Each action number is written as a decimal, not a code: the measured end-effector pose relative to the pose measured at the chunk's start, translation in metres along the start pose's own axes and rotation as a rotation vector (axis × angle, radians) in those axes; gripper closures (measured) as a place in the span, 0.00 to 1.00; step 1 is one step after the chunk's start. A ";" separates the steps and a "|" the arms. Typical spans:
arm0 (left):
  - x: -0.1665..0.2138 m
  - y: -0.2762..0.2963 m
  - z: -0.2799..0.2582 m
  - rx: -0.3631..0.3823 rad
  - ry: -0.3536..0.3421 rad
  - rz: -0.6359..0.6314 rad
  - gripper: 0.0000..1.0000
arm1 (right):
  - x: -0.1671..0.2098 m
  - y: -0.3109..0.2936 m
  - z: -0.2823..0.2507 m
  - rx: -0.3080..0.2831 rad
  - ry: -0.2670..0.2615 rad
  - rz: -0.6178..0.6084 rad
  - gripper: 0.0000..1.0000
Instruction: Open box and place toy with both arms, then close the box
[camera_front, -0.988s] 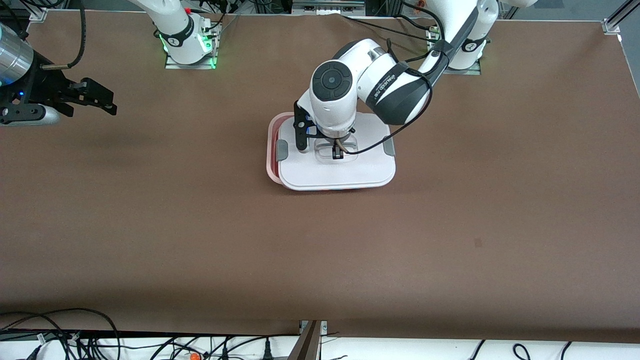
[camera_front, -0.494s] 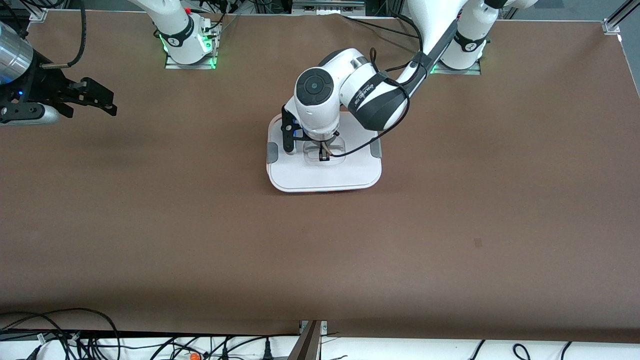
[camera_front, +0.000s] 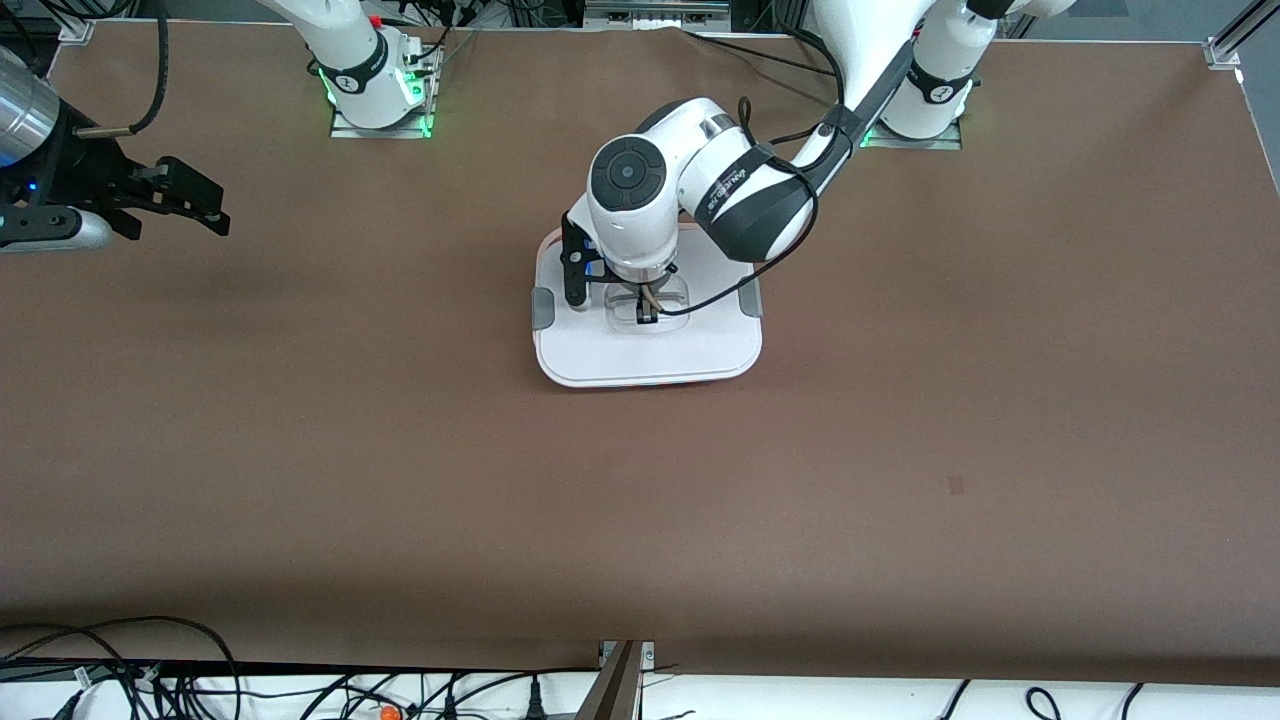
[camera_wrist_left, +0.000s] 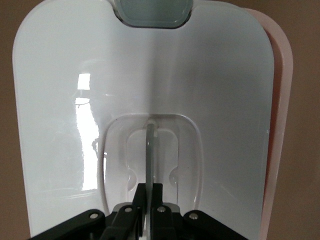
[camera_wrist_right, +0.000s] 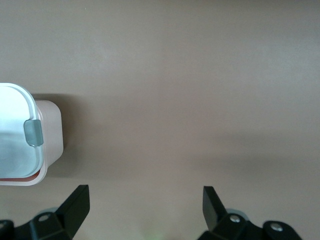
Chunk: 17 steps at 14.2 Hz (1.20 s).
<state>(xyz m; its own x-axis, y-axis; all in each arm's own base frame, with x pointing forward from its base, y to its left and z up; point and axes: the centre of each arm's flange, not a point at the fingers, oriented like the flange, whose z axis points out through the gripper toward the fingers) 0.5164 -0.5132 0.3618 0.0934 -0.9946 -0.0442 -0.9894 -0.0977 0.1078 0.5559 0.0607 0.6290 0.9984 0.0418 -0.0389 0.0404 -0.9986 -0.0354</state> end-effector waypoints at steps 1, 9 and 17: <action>0.000 0.000 0.000 0.010 -0.007 0.005 0.93 | 0.000 0.000 0.000 -0.001 -0.001 0.001 0.00; 0.003 0.003 0.001 0.035 -0.027 0.019 0.93 | 0.000 0.002 0.002 -0.016 -0.009 -0.003 0.00; 0.003 0.003 0.002 0.034 -0.029 0.011 0.93 | 0.000 -0.002 0.002 -0.023 -0.008 -0.012 0.00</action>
<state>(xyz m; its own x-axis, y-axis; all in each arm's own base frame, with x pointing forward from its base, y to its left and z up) 0.5139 -0.5162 0.3598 0.0797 -0.9942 -0.0721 -0.9935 -0.0851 0.0750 0.5557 0.0633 0.6269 0.9974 0.0543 -0.0470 0.0537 -0.9985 -0.0126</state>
